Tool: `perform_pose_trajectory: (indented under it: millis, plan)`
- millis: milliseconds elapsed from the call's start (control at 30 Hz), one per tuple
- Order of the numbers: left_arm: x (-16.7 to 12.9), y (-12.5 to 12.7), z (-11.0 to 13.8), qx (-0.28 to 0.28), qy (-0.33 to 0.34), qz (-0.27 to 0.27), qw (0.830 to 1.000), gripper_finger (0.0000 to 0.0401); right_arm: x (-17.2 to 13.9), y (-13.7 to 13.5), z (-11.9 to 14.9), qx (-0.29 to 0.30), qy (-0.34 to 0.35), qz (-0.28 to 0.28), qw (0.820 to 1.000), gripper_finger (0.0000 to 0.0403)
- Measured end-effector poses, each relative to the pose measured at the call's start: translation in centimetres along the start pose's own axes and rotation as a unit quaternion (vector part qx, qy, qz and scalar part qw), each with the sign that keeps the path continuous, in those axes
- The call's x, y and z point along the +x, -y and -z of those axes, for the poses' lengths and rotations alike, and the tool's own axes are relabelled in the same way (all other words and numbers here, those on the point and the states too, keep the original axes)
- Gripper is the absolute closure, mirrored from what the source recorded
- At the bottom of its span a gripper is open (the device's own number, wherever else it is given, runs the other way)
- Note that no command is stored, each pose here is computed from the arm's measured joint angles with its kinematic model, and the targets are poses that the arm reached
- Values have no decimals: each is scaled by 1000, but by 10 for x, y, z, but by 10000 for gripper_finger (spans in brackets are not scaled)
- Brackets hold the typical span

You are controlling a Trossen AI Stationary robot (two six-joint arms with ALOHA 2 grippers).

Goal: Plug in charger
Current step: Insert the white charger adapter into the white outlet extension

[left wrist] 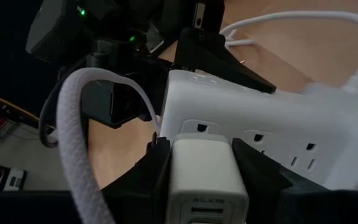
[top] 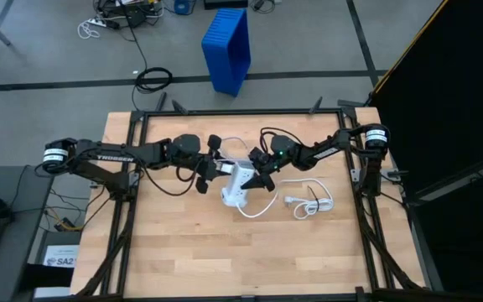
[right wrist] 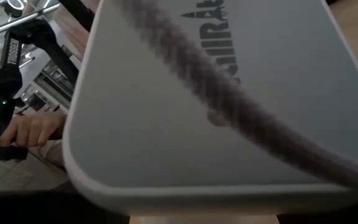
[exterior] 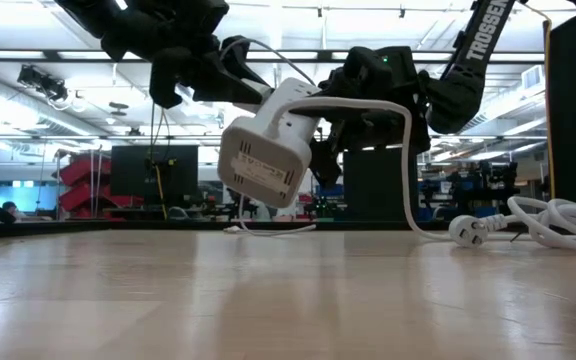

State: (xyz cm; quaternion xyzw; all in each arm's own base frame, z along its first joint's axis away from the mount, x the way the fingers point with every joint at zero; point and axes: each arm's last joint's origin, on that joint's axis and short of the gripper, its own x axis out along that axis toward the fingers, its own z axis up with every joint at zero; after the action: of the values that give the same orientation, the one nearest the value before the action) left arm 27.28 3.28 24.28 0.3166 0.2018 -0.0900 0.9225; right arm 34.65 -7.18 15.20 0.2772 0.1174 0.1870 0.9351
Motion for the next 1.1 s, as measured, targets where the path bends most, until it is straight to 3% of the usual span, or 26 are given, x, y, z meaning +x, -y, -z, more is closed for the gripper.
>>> perform_pose_trajectory:
  millis: [333,533,1100]
  plan:
    - [12,4,5,-15,6,22,1000,281,-1,2,2,-6,-15,-6,1000,128]
    - [17,4,7,-16,8,22,1000,281,-1,3,4,-1,-24,-3,1000,139]
    - [20,0,7,36,-12,-32,999,281,-12,17,2,-34,-36,22,999,142]
